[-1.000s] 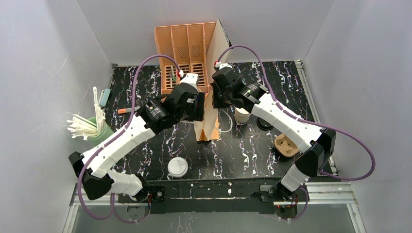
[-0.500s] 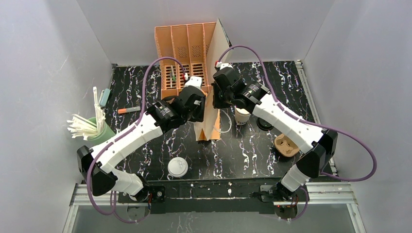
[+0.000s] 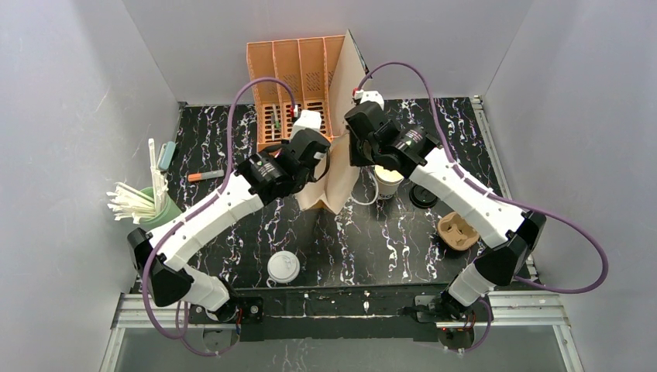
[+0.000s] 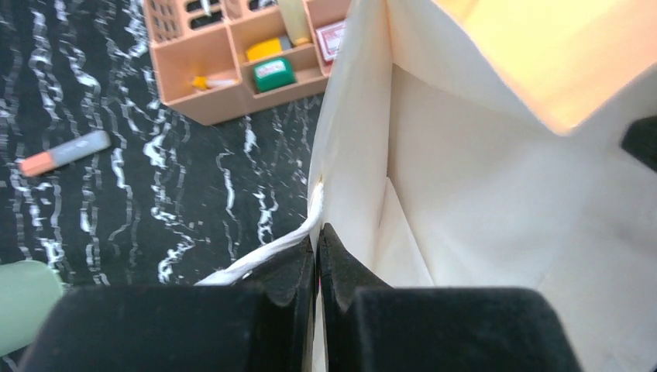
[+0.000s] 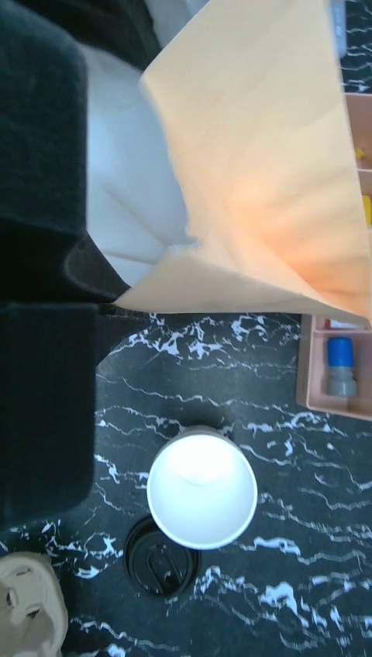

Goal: Pack the takeout coffee
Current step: Open the takeout bag at the center of the board.

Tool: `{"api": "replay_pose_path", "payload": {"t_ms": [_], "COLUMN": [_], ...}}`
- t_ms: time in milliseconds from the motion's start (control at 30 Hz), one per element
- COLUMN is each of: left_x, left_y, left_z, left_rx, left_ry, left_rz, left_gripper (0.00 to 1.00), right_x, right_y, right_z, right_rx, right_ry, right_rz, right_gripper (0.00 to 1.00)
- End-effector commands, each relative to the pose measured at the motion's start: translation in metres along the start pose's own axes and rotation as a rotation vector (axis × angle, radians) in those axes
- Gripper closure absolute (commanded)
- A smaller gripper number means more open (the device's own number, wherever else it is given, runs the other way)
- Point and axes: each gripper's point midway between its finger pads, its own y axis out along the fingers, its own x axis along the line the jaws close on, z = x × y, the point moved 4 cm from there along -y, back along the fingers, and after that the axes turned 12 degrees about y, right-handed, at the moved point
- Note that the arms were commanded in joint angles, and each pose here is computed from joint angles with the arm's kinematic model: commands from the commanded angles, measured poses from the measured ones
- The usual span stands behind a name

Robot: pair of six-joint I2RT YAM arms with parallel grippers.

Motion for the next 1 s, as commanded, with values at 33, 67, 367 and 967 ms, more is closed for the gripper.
{"api": "replay_pose_path", "payload": {"t_ms": [33,67,367,967], "left_x": [0.041,0.042,0.043,0.053], "left_y": [-0.015,-0.016,-0.013,-0.011], "left_z": [-0.012,-0.013,-0.014,-0.024], "left_rx": [0.022,0.029,0.066,0.082], "left_ry": [0.081,0.086,0.124,0.097], "left_rz": [-0.227,-0.234,-0.260,-0.226], "left_gripper": [1.00,1.00,1.00,1.00], "right_x": [-0.026,-0.029,-0.051,-0.070], "right_y": [-0.022,-0.023,-0.031,-0.048], "right_z": [-0.027,-0.028,-0.042,-0.047], "right_rx": [-0.125,-0.134,-0.227,-0.284], "right_ry": [-0.026,-0.030,-0.064,-0.106], "right_rz": [0.155,0.175,0.324,0.389], "right_gripper": [0.99,0.99,0.99,0.54]}}
